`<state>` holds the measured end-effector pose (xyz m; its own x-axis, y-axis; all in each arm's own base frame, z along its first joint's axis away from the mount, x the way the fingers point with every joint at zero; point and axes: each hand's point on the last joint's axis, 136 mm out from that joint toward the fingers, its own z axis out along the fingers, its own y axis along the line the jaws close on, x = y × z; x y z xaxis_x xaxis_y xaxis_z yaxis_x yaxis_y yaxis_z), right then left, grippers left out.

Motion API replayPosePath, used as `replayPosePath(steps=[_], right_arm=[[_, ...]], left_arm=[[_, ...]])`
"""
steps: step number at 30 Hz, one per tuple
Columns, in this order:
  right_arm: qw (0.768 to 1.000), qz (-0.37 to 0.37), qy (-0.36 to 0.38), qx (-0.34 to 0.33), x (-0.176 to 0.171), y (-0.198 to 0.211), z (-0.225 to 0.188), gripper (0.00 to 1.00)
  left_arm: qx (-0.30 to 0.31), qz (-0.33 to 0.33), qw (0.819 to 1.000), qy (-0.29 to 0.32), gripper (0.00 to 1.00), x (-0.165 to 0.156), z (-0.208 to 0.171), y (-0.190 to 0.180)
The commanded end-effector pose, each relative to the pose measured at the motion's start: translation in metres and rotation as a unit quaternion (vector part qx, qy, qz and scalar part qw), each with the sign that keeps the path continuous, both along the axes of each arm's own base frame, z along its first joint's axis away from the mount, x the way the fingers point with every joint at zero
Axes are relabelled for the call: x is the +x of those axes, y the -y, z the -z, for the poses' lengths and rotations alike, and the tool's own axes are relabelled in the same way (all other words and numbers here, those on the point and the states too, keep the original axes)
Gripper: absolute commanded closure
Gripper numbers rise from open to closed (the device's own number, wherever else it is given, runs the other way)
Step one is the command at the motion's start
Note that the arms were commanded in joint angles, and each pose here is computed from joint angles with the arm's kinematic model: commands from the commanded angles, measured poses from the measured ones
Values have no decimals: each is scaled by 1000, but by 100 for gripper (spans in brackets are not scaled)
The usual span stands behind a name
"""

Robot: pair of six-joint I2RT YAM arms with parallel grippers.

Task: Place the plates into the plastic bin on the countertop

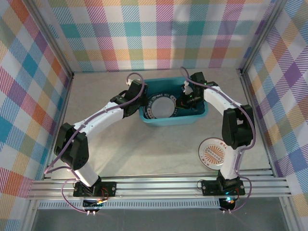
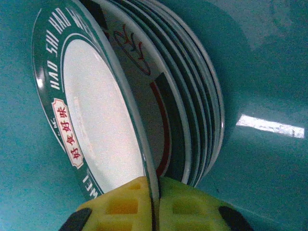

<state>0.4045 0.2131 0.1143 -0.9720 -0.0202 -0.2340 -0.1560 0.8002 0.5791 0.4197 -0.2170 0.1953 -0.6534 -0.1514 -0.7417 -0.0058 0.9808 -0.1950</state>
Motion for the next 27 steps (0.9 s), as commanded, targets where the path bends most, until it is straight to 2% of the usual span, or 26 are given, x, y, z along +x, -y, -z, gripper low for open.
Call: replayPosePath(steps=[1, 5, 7, 9, 13, 18, 24, 27], right_arm=[[1000, 9, 2, -25, 7, -5, 6, 86], [999, 18, 5, -46, 9, -2, 6, 67], [998, 21, 7, -57, 9, 0, 5, 53], [998, 26, 8, -65, 10, 2, 2, 35], [997, 33, 14, -64, 14, 3, -5, 14], [996, 34, 50, -64, 23, 2, -37, 2], [988, 45, 125, -76, 22, 17, -105, 1], [986, 74, 122, -82, 10, 39, -129, 1]], left_arm=[[9, 36, 999, 33, 85, -1, -25, 18], [11, 37, 999, 33, 85, -1, -24, 18], [13, 36, 999, 31, 85, 0, -22, 18], [18, 24, 999, 26, 85, 0, -21, 14], [18, 12, 999, 25, 85, 1, -21, 11], [19, -3, 1000, 24, 85, 3, -24, 8], [17, -11, 1000, 10, 85, 4, -22, 8], [23, -18, 1000, -7, 85, 4, -21, 5]])
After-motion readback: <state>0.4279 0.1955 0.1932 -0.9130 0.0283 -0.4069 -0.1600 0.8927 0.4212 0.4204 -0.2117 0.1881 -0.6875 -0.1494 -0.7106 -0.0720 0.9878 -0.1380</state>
